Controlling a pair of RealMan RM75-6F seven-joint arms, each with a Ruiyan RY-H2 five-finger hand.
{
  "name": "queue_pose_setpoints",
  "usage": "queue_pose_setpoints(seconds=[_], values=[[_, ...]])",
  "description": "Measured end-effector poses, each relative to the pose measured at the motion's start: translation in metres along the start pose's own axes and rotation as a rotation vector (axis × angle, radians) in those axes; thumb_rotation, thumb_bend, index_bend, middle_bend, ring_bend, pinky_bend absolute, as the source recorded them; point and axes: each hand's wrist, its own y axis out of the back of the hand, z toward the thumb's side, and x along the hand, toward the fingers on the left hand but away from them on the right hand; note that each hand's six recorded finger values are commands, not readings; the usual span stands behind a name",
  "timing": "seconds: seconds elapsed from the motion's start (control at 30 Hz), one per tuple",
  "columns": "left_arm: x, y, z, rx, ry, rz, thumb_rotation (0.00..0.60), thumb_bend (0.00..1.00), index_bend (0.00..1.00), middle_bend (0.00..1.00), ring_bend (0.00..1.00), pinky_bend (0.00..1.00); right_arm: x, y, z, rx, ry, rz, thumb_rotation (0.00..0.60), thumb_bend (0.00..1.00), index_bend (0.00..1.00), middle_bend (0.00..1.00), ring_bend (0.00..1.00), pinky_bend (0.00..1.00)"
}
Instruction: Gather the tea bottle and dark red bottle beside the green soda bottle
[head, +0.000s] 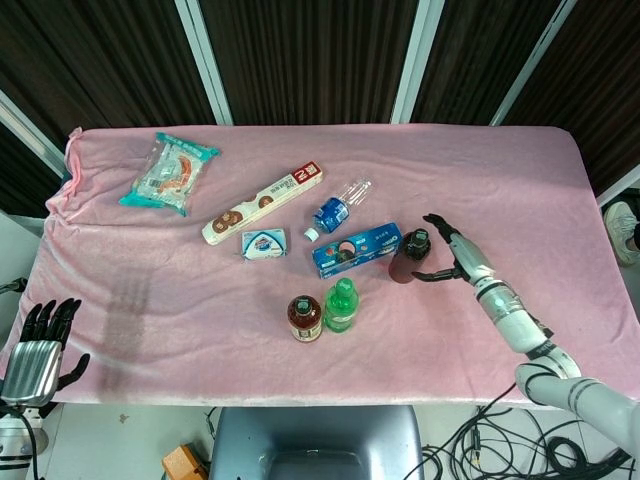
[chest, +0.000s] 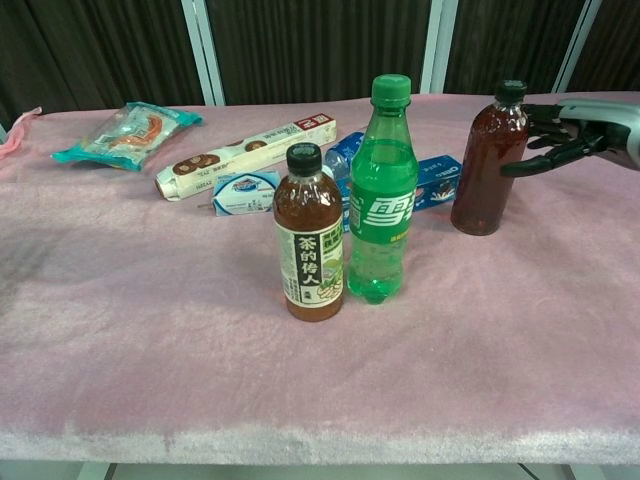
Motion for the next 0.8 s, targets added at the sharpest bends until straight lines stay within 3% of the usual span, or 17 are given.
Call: queue_pose_setpoints(seconds=[0.1, 0.23, 0.33, 0.57, 0.8], values=[[0.0, 0.0, -0.001, -0.003, 0.002, -0.003, 0.6, 0.31, 0.0, 0.07, 0.0, 0.0, -0.002, -0.005, 0.004, 0.001, 0.021, 0.003, 0.6, 0.21, 0.37, 0.19, 0.13, 0.26], [-0.001, -0.001, 0.001, -0.004, -0.005, -0.007, 0.6, 0.31, 0.0, 0.07, 0.0, 0.0, -0.004, -0.006, 0.007, 0.018, 0.048, -0.031, 0.6, 0.24, 0.74, 0.44, 0.39, 0.42], [-0.001, -0.002, 0.002, -0.008, -0.01, -0.014, 0.6, 0.31, 0.0, 0.07, 0.0, 0.0, -0.003, -0.006, 0.009, 0.037, 0.067, -0.059, 0.6, 0.27, 0.88, 0.55, 0.51, 0.5], [-0.001, -0.002, 0.002, -0.011, -0.006, -0.012, 0.6, 0.31, 0.0, 0.08, 0.0, 0.0, 0.012, -0.014, 0.028, 0.028, 0.173, -0.094, 0.6, 0.29, 0.95, 0.6, 0.57, 0.53], [0.0, -0.004, 0.003, -0.012, -0.009, -0.022, 0.6, 0.31, 0.0, 0.08, 0.0, 0.0, 0.032, -0.036, 0.05, 0.015, 0.255, -0.044, 0.6, 0.29, 0.95, 0.6, 0.57, 0.54]])
